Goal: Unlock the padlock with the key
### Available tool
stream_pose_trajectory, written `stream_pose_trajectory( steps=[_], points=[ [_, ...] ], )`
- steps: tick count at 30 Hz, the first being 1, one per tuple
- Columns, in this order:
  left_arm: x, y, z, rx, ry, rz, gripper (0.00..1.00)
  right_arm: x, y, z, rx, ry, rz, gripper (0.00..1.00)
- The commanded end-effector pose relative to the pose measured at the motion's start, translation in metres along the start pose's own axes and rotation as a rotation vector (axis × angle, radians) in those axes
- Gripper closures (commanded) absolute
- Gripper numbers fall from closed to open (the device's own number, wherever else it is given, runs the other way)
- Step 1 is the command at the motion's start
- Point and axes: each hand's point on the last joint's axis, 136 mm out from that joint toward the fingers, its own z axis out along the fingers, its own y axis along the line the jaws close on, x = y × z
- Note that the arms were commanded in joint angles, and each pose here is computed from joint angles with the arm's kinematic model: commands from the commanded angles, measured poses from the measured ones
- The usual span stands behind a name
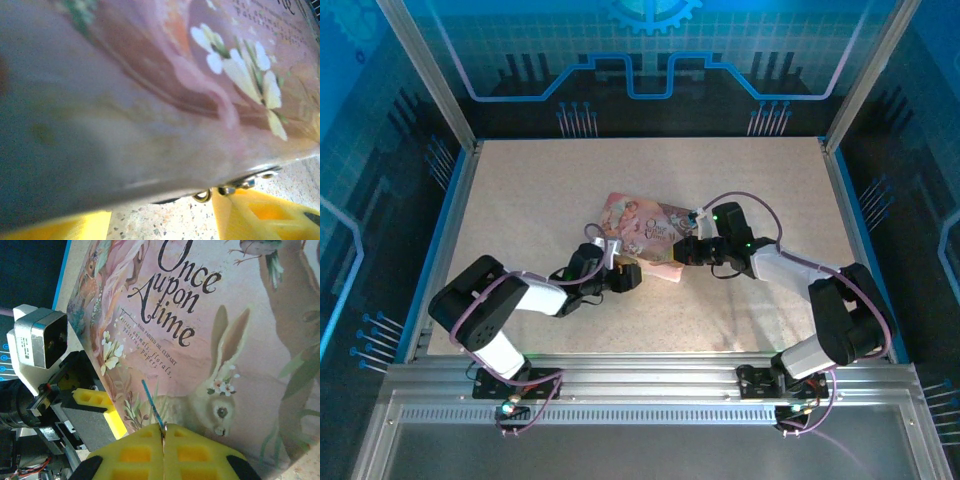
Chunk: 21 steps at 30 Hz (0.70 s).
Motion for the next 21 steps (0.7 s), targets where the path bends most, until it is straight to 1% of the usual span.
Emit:
stream_pose_trajectory(
  steps=[1, 9, 21],
  points=[
    [-0.012, -0.016, 0.006, 0.049, -0.027, 0.005, 0.46, 0.030, -0.028, 0.001, 0.083, 0.076, 0.071, 0.93],
    [-0.012, -0.021, 0.011, 0.037, -0.024, 0.006, 0.49, 0.030, -0.027, 0.001, 0.079, 0.074, 0.072, 0.93],
    [-0.013, -0.023, 0.022, 0.023, -0.030, -0.039, 0.62, 0.031, -0.027, 0.001, 0.075, 0.070, 0.077, 0.93]
  ],
)
